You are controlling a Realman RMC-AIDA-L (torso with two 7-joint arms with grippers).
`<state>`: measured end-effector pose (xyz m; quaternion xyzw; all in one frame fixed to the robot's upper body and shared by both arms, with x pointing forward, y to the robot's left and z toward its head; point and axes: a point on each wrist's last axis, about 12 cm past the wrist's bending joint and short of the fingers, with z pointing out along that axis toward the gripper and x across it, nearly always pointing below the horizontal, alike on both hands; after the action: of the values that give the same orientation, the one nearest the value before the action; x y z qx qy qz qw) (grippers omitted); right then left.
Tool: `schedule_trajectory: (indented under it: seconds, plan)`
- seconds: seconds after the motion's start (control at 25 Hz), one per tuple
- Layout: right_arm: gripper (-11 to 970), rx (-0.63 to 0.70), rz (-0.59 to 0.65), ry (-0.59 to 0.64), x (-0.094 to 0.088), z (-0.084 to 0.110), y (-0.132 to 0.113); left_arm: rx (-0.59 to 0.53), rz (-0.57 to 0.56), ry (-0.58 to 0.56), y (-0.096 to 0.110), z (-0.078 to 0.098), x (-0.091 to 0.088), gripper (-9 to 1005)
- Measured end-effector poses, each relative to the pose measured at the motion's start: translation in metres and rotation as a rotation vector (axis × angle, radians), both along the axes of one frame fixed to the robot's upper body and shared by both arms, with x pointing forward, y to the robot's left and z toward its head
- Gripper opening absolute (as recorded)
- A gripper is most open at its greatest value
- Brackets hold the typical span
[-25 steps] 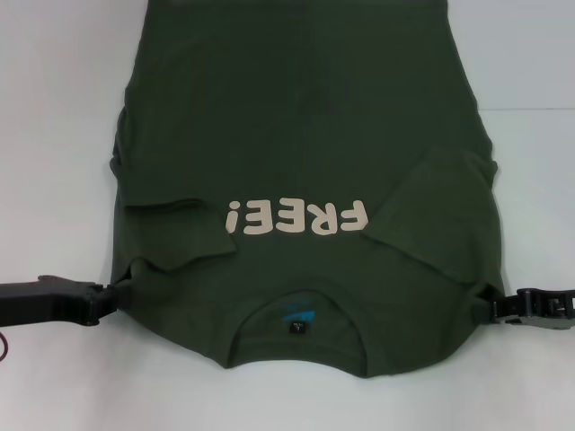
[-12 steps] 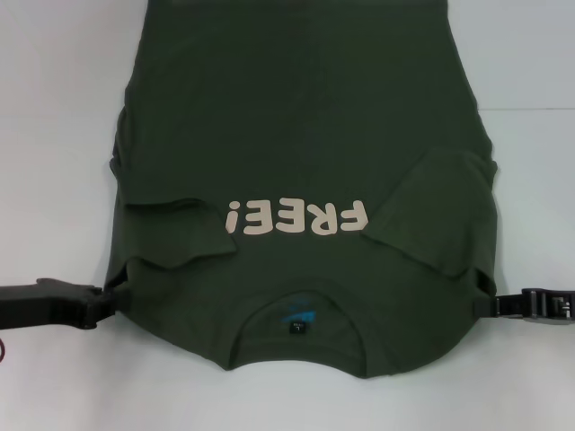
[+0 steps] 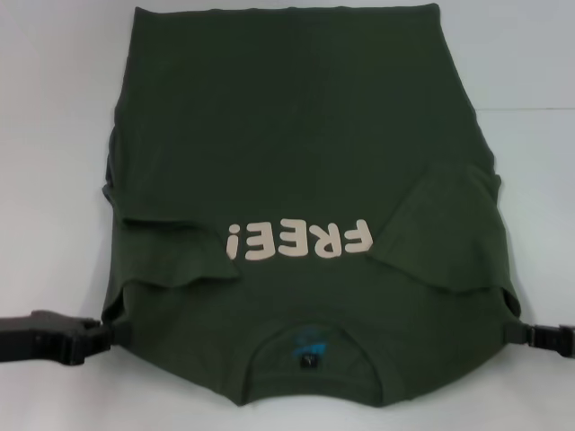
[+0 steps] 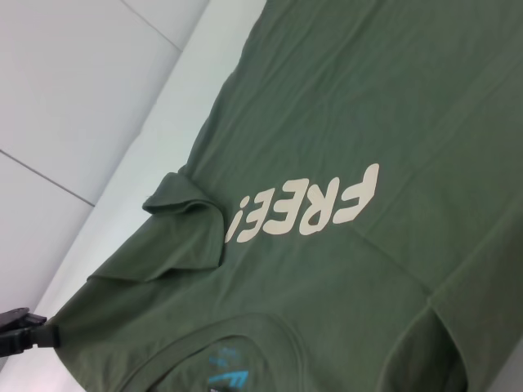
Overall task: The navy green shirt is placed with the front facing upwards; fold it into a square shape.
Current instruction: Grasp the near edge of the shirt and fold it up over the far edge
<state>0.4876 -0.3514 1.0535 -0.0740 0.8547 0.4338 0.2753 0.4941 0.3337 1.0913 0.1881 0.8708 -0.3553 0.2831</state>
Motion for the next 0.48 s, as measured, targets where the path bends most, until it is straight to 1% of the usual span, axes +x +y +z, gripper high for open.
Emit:
schedule_trajectory:
  seconds: [0.24, 0.48]
  plan:
    - [74, 0.027, 0.017, -0.030, -0.028, -0.005, -0.010, -0.075, -0.029, 0.034, 0.005, 0.001, -0.019, 39]
    - [83, 0.055, 0.057, -0.056, -0.057, -0.007, -0.019, -0.148, -0.044, 0.051, 0.013, 0.000, -0.043, 40]
